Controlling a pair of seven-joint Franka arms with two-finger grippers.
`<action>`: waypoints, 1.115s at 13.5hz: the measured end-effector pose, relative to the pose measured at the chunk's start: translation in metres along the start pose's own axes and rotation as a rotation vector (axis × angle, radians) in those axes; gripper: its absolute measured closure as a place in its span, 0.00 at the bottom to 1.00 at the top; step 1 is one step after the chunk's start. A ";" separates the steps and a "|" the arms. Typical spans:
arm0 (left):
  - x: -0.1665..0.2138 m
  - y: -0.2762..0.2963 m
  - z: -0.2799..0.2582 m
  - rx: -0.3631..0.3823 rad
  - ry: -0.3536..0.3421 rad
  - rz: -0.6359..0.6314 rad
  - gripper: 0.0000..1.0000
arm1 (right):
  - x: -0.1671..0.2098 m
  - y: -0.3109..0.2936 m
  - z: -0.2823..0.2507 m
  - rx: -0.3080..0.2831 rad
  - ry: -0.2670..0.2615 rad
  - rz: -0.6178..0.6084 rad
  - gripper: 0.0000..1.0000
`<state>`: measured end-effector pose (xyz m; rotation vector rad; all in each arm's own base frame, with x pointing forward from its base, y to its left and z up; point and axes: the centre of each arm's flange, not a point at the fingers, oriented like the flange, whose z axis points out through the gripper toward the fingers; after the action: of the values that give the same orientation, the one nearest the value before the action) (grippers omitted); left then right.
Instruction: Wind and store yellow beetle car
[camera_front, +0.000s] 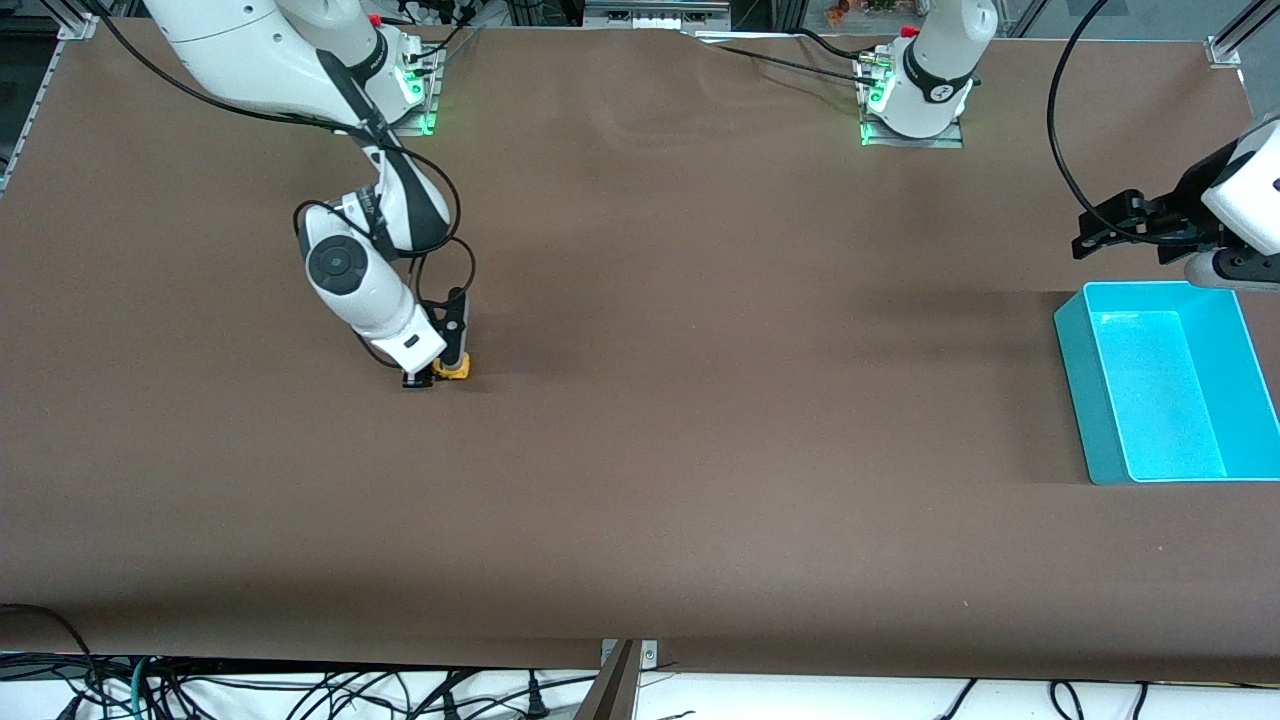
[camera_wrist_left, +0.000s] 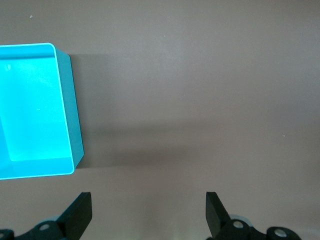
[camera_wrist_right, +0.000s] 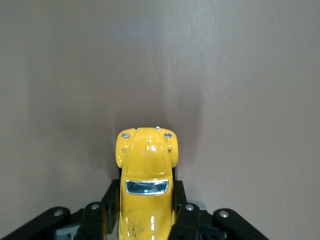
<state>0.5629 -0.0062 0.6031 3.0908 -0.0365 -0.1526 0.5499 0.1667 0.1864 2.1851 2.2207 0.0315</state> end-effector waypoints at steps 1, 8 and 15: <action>0.000 0.000 0.000 0.000 0.000 0.000 0.00 | -0.009 0.002 0.000 0.007 -0.003 -0.006 0.55; 0.000 0.000 0.000 0.000 0.000 0.000 0.00 | -0.088 0.013 0.001 0.052 -0.015 -0.045 0.55; 0.000 0.000 0.000 0.000 0.000 0.000 0.00 | -0.134 0.017 0.001 0.079 -0.016 -0.041 0.55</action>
<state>0.5630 -0.0062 0.6031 3.0908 -0.0364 -0.1528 0.5689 0.0328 0.1862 2.1683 2.2960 -0.0761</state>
